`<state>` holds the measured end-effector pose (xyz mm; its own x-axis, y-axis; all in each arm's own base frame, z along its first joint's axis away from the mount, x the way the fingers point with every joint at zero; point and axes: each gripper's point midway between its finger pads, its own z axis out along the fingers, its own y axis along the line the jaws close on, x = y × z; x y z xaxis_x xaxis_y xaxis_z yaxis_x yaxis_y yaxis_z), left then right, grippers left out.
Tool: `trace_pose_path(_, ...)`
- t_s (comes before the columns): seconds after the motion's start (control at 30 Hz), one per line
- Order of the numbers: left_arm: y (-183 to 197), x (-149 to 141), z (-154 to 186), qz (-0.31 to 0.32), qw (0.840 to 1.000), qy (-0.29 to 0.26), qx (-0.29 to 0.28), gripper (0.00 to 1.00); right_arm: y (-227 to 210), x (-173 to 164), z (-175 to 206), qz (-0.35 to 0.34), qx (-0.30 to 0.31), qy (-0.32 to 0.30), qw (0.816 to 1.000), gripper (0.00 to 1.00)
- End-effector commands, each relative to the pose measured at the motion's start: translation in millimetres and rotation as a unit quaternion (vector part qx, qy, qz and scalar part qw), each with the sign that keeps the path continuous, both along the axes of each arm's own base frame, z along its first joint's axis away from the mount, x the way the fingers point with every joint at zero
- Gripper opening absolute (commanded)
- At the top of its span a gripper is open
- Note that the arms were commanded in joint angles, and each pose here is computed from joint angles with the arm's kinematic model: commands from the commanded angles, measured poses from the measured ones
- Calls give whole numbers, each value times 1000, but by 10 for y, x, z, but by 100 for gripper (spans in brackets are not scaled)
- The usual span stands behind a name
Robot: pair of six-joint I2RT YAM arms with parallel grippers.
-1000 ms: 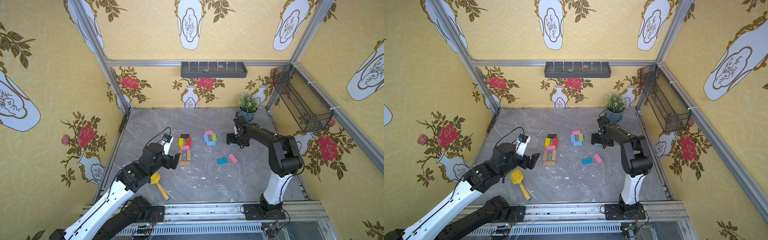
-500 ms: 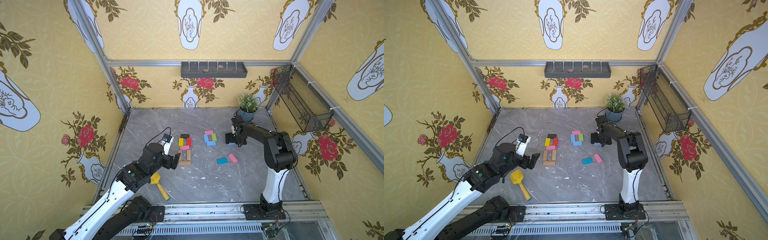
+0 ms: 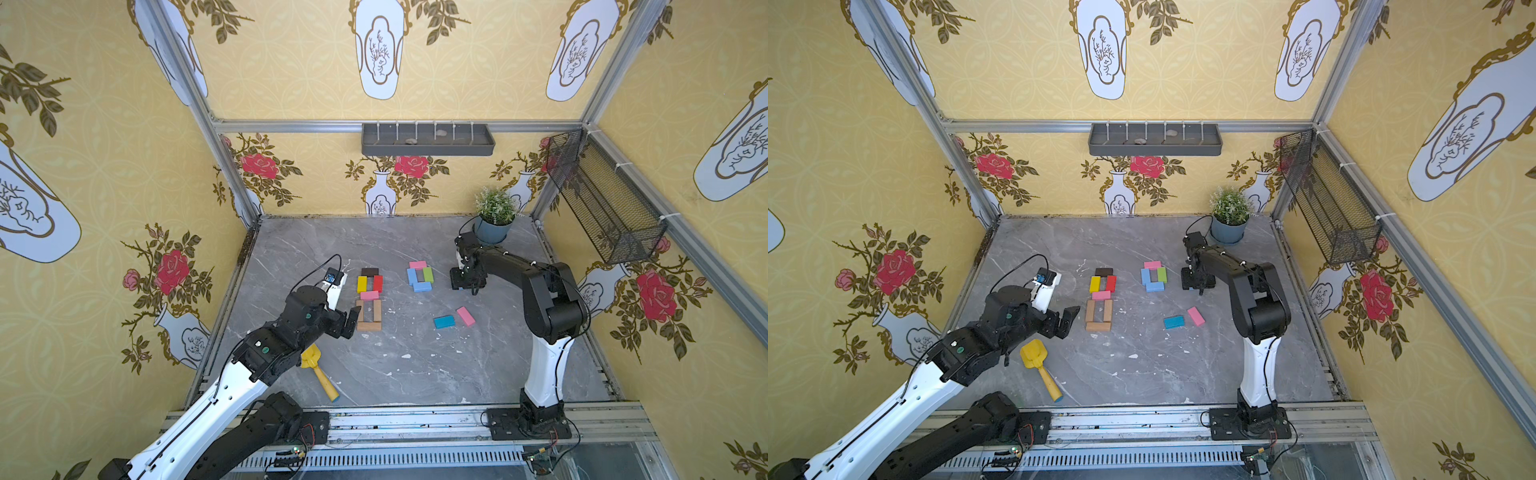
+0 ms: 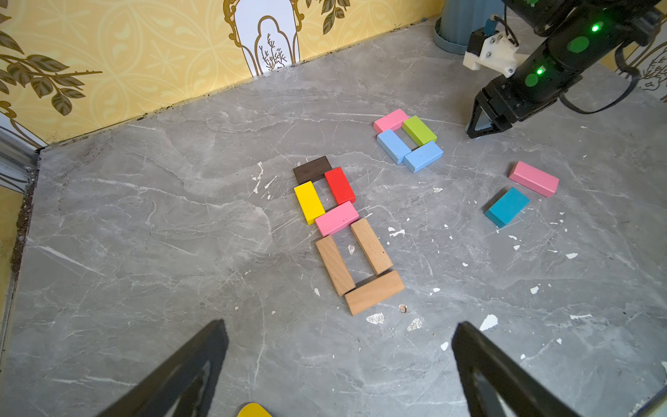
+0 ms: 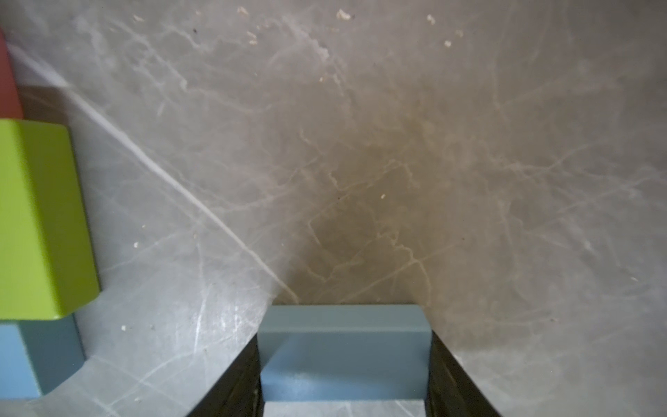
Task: Assemble the number 8 with building blocks
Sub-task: Pick up the building block from the center of the board, then assemble the building block at the center of the board.
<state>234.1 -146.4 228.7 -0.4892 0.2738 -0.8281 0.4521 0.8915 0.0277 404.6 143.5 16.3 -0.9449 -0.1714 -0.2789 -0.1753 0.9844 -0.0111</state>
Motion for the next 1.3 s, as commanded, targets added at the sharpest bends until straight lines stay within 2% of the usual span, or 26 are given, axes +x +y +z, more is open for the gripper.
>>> trace_pose_path(0.0, 13, -15, -23, 0, 1000, 4, 4, 100, -19, -30, -20, 7, -18, 1, 1000, 49)
trace_pose_path(0.17, 13, -15, -18, 0, 1000, 4, 4, 100, 222, -125, 144, 36, -2, -9, 999, 42)
trace_pose_path(0.43, 15, -17, -22, 0, 1000, 4, 4, 100, 998, -638, 365, 161, 21, -9, 987, 41)
trace_pose_path(0.67, 15, -16, -19, 0, 1000, 3, 3, 100, 1475, -1102, 309, 240, 22, 5, 970, 44)
trace_pose_path(0.97, 15, -16, -24, 0, 1000, 4, 4, 100, 1657, -1243, 95, 262, 23, 22, 965, 48)
trace_pose_path(1.17, 13, -13, -35, 0, 1000, 6, 5, 100, 1677, -1261, 30, 265, 22, 24, 964, 55)
trace_pose_path(1.27, 11, -13, -38, 0, 1000, 6, 6, 100, 1686, -1251, 48, 262, 25, 21, 964, 70)
